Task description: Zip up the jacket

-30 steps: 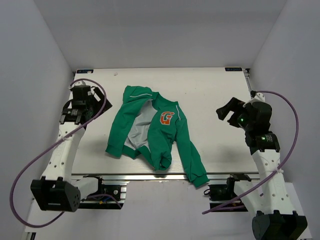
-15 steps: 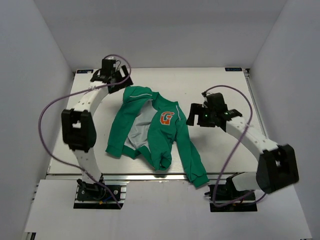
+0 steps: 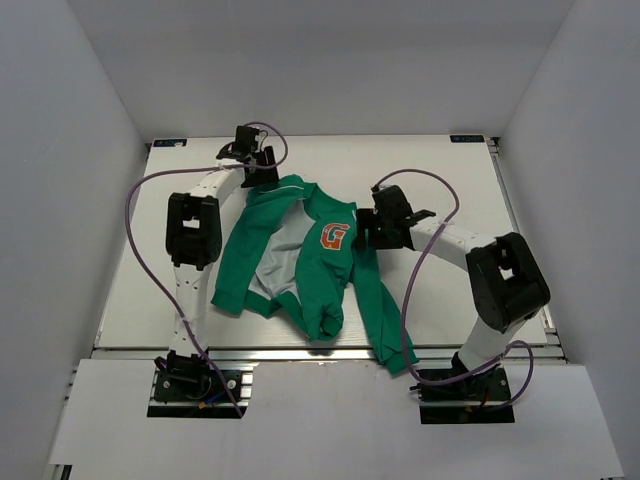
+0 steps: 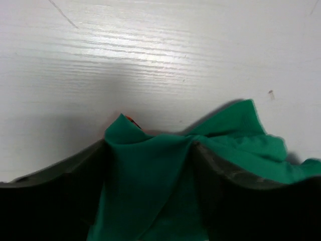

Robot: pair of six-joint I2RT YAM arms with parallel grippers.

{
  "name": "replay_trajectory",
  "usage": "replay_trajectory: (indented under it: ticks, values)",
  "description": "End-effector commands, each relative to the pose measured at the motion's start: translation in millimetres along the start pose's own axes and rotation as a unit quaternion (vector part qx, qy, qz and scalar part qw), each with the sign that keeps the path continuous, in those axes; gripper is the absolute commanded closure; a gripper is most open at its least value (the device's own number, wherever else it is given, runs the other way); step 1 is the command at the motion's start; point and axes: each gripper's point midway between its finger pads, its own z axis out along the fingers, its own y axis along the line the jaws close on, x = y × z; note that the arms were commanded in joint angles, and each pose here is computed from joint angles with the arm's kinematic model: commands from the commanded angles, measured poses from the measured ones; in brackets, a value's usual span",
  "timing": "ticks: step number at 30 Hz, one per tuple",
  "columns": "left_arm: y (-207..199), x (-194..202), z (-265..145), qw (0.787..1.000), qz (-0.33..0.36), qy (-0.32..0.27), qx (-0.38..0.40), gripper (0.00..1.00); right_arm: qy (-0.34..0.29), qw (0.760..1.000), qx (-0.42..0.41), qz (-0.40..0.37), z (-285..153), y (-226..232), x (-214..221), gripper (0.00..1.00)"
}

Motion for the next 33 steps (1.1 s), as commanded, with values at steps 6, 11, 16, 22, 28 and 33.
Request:
replay_trajectory:
  ticks: [6, 11, 16, 22, 28, 33]
  values:
    - [-38, -40, -36, 0.996, 0.012, -0.064, 0.068, 1.00, -0.047, 0.998, -0.022, -0.028, 16, 18, -49, 0.95]
    - [-43, -71, -109, 0.984, -0.003, -0.157, 0.084, 1.00, -0.136, 0.989, -0.018, -0.059, -35, 25, -104, 1.00]
    - [-57, -104, -234, 0.949, -0.024, -0.287, 0.130, 1.00, -0.226, 0.966, -0.053, -0.115, -112, 44, -141, 1.00]
    - [-71, -101, -407, 0.887, -0.051, -0.418, 0.192, 1.00, -0.375, 0.894, -0.145, -0.198, -253, 87, -157, 1.00]
    - [-71, -78, -569, 0.806, -0.074, -0.502, 0.305, 1.00, -0.476, 0.806, -0.240, -0.255, -390, 112, -137, 1.00]
    - [-71, -60, -643, 0.763, -0.082, -0.526, 0.366, 1.00, -0.519, 0.747, -0.308, -0.280, -469, 124, -112, 1.00]
